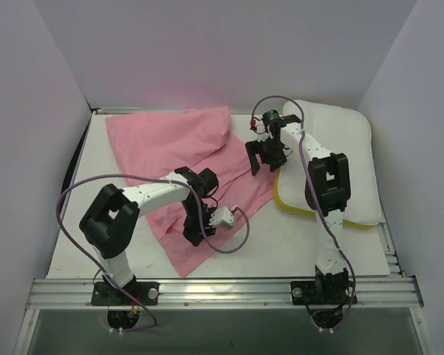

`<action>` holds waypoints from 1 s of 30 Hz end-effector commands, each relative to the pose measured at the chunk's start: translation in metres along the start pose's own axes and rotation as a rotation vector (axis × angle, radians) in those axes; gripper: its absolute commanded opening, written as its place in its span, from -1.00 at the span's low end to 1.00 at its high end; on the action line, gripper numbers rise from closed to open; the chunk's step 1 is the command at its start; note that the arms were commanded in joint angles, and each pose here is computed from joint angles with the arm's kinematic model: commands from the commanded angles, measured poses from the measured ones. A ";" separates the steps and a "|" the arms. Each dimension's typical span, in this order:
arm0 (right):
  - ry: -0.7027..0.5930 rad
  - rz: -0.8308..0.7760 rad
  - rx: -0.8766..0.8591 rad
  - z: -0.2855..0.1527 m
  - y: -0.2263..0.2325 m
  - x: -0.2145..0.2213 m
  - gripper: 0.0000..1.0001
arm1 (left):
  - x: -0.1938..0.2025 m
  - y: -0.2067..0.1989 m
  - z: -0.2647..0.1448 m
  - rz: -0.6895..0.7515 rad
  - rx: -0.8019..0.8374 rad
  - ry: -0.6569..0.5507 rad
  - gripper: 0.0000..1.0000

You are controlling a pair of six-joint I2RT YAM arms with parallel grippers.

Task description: Put the pillow into the pillowcase

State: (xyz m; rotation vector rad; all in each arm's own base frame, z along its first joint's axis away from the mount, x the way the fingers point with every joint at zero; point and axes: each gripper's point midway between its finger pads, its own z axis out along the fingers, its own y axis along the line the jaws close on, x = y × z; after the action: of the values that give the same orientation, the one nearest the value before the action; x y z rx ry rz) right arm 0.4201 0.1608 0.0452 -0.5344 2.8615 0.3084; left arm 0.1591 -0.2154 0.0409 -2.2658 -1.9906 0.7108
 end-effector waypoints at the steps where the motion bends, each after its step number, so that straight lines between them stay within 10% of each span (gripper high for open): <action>1: -0.001 0.031 -0.024 -0.019 0.003 0.004 0.47 | -0.063 0.004 -0.066 -0.078 -0.056 -0.303 0.32; 6: -0.004 0.049 -0.084 -0.032 0.020 0.017 0.50 | -0.048 0.089 -0.189 -0.310 -0.324 -0.575 0.90; 12: 0.045 0.015 -0.126 -0.027 0.047 0.036 0.50 | 0.090 0.211 -0.263 -0.658 -0.753 -0.555 0.92; 26: 0.181 -0.097 -0.082 0.010 0.067 0.070 0.50 | 0.282 0.313 -0.213 -0.934 -0.948 -0.211 0.79; 30: 0.227 -0.125 -0.042 0.027 0.060 0.077 0.49 | 0.298 0.295 -0.182 -0.939 -0.853 -0.114 0.24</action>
State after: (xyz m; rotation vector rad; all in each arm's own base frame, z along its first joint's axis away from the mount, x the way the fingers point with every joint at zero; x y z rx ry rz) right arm 0.3419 0.2082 0.0273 -0.7420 2.9559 0.4002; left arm 0.5296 0.0471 0.0295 -1.0603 -3.4740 -0.0578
